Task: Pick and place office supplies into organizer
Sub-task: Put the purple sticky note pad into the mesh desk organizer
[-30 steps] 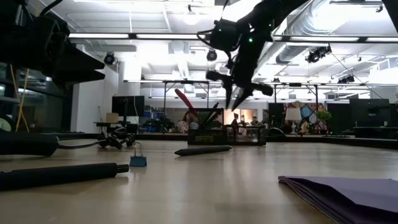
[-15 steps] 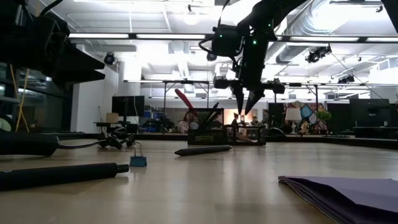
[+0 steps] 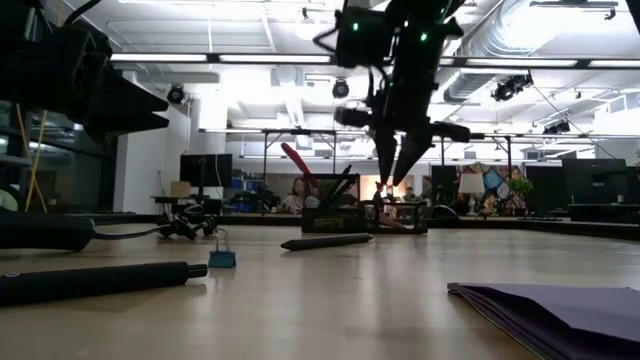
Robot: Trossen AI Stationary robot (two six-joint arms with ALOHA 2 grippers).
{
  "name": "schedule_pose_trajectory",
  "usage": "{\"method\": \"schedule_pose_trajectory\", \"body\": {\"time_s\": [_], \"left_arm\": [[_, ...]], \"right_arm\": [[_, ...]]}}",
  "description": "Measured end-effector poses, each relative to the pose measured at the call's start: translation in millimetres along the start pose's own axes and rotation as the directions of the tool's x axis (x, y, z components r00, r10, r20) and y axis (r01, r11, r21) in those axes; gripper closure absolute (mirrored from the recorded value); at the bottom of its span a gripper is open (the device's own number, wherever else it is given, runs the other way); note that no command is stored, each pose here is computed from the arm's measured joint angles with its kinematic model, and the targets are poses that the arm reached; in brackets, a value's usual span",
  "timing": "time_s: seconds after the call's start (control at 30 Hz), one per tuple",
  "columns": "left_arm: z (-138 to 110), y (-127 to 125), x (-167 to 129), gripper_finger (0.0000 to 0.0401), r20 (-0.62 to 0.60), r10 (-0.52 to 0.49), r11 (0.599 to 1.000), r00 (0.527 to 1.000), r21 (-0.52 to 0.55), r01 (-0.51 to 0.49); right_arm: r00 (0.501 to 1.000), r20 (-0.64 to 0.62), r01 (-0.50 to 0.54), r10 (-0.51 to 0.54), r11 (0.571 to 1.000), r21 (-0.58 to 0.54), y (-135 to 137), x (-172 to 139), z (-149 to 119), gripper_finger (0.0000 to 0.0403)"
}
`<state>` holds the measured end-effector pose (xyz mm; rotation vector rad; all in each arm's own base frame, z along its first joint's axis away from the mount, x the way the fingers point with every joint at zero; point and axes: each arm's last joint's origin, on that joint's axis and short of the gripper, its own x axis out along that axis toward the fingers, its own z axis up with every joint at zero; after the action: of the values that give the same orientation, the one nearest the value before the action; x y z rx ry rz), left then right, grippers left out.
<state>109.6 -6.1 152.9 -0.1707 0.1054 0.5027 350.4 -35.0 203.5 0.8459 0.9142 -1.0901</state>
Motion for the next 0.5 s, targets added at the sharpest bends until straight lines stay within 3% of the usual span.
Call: {"method": "schedule_pose_trajectory", "body": {"time_s": [0.1,0.5], "left_arm": [[0,0,0,0.0169,0.000,0.000,1.000,1.000,0.000,0.000],[0,0,0,0.0169,0.000,0.000,1.000,1.000,0.000,0.000]], "right_arm": [[0.999,-0.040,-0.016,0.015,0.999,-0.033,5,-8,-21,0.0336],[0.978,-0.200,-0.033,0.049,0.996,0.083,14,-35,-94,0.0336]]}}
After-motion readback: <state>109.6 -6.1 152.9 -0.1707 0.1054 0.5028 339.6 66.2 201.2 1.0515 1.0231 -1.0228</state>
